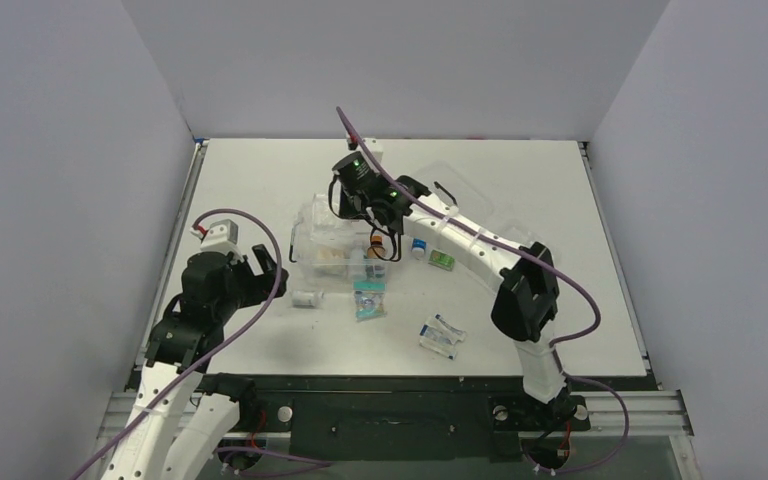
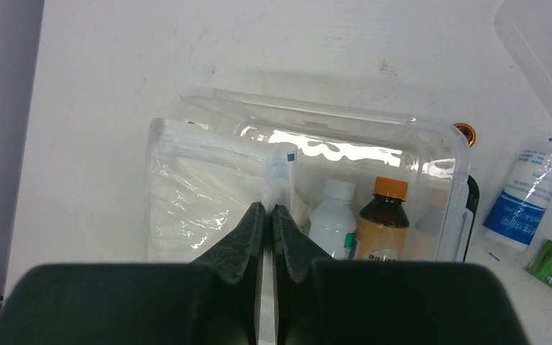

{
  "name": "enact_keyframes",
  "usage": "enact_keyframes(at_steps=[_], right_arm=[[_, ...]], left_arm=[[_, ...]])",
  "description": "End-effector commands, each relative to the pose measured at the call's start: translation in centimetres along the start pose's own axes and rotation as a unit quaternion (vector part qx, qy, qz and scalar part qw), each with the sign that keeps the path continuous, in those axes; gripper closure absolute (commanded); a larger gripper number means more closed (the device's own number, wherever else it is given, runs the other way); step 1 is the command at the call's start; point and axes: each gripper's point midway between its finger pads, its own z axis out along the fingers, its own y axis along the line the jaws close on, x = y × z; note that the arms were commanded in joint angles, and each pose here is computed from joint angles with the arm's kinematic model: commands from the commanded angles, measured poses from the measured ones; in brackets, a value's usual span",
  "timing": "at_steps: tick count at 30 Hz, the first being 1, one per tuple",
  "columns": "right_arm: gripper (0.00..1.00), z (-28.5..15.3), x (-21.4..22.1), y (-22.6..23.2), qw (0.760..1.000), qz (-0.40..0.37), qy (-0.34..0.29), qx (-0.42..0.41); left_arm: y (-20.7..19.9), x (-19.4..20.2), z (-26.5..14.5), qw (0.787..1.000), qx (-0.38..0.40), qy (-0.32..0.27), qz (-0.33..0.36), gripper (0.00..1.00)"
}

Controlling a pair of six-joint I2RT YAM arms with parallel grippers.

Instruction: Organize the medicine kit

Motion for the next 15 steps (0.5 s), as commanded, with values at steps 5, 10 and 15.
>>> enact_keyframes(at_steps=[5,10,15], right_arm=[[1.00,2.4,2.0,0.8,1.000,0.008,0.026,0.012],[1.00,4.5,4.0,1.0,0.999,0.017,0.044,0.020],[1.00,6.4,5.2,1.5,0.998,0.025,0.059,0.019]], left_arm=[[-0.4,-1.6,-0.5,0.999,0.005,-0.036,-0.008,0.19],[-0.5,-1.6,-0.5,0.999,0.006,-0.036,-0.007,0.19],[-0.5,-1.7,-0.6,0.999,0.006,-0.037,-0.008,0.19]])
